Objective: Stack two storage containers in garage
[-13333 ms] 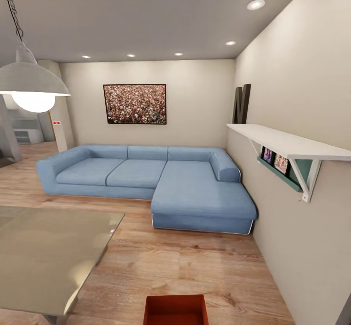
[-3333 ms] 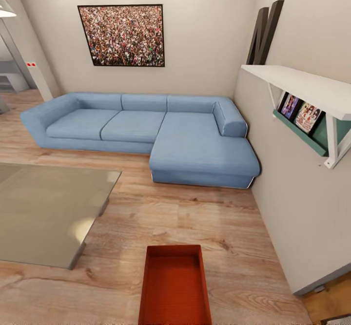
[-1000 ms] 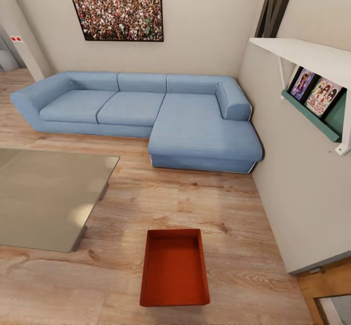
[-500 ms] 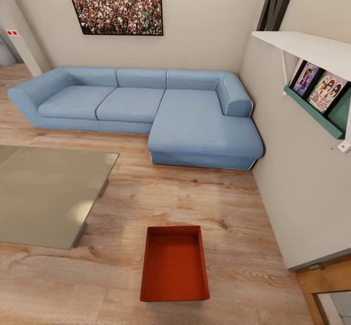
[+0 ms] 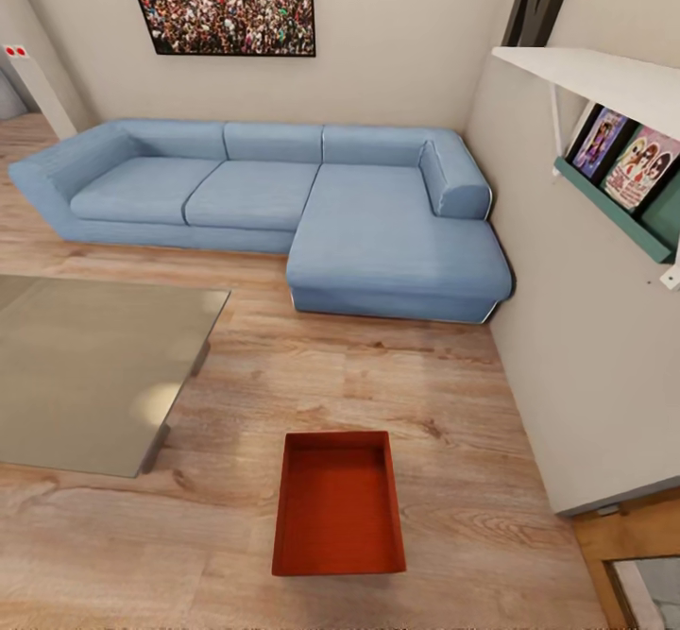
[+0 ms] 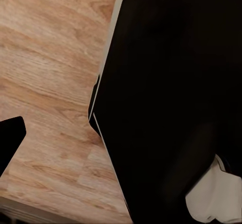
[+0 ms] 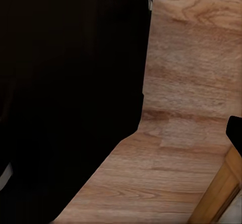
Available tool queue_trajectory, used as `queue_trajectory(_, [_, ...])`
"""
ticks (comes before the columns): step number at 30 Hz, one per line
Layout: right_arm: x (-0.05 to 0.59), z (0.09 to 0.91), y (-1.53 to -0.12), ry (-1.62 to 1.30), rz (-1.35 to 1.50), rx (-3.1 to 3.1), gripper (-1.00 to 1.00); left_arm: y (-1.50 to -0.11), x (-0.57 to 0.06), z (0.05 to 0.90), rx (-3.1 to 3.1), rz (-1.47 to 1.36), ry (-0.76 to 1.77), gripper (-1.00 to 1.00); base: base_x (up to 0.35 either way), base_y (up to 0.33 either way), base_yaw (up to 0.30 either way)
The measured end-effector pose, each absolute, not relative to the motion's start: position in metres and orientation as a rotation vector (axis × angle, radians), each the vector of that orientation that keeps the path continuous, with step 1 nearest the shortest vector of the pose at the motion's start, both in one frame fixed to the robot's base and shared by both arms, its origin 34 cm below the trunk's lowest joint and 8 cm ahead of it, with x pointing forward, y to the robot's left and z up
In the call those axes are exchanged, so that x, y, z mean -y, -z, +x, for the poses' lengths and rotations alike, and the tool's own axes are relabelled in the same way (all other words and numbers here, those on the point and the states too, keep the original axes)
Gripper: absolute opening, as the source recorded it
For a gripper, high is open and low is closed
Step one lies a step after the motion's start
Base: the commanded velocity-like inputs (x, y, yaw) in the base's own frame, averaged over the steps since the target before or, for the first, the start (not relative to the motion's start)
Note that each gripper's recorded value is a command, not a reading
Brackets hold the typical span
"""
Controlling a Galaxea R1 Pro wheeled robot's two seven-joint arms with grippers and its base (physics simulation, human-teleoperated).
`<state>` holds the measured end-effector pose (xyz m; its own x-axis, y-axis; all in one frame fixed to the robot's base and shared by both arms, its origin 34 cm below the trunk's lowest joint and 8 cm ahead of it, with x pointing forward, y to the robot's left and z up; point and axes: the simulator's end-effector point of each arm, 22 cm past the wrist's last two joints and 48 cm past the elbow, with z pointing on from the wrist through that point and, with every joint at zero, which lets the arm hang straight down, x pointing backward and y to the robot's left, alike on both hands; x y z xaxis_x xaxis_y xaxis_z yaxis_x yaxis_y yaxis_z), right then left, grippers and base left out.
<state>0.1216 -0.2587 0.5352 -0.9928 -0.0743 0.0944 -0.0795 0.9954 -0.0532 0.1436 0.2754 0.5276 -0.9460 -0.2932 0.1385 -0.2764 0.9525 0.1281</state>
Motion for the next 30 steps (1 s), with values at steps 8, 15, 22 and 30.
queue_trajectory(8, [0.259,0.116,-0.535,-0.086,0.118,3.033,1.0,-0.528,-0.275,0.138,2.937,0.43,0.162,1.0,0.0,0.0,0.0])
queue_trajectory(15, [0.259,0.112,-0.536,-0.085,0.118,3.021,1.0,-0.527,-0.275,0.134,2.926,0.427,0.164,1.0,0.0,0.0,0.0])
queue_trajectory(22, [0.259,0.108,-0.536,-0.084,0.118,3.01,1.0,-0.528,-0.275,0.129,2.915,0.425,0.166,1.0,0.0,0.0,0.0])
queue_trajectory(30, [0.259,0.102,-0.536,-0.083,0.118,2.998,1.0,-0.528,-0.275,0.124,2.902,0.423,0.168,1.0,0.0,0.0,0.0])
